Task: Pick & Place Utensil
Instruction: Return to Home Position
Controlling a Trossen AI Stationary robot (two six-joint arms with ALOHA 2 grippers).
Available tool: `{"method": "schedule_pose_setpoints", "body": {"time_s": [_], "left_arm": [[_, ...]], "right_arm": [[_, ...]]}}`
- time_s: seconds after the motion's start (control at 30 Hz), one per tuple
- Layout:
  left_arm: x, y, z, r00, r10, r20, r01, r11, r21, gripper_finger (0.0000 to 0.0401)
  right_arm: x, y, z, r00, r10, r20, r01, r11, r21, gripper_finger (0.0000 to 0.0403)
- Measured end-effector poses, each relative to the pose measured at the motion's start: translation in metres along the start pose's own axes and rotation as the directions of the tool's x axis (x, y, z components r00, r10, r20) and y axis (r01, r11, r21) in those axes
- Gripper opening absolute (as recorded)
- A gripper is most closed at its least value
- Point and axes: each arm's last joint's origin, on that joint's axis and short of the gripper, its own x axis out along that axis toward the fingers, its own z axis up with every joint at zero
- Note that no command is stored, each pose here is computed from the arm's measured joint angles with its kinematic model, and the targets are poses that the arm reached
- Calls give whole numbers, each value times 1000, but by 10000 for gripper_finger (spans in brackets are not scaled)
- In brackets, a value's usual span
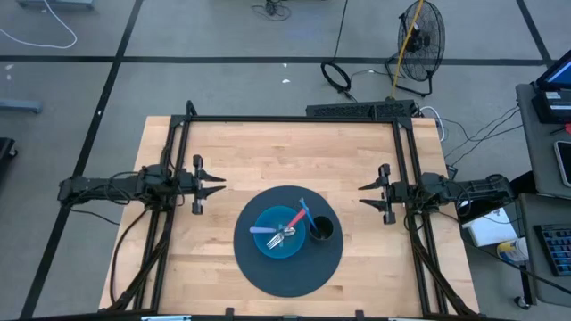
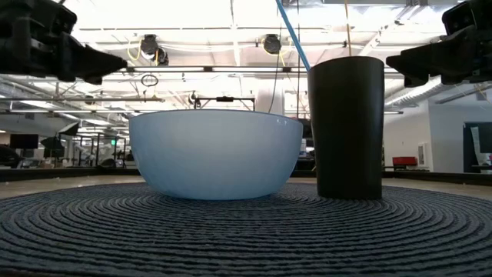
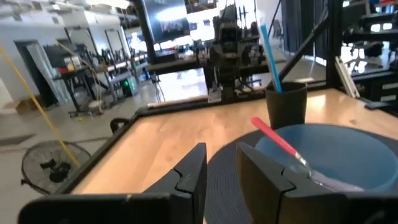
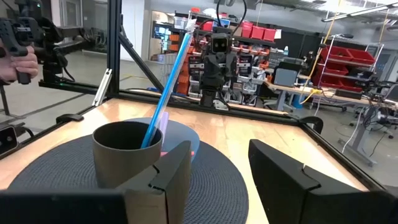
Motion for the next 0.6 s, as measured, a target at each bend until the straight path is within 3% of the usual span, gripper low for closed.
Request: {"method": "schedule_pose_setpoints", "body": {"time_s": [0.2,0.37,0.6], "left_arm": [[-10,-6,4,998,-39,53,37,999,35,93],[-12,-10,1,997,-75,28,74,997,25,93],[-12,-12,2,996,-62,59,57,996,73,93]], "right_arm": [[0,0,0,1000,0,0,0,1000,-2,155],[0,0,0,1000,-1,0,1,1000,-1,155],[0,0,0,1000,-2,0,2,1000,21,155]]}}
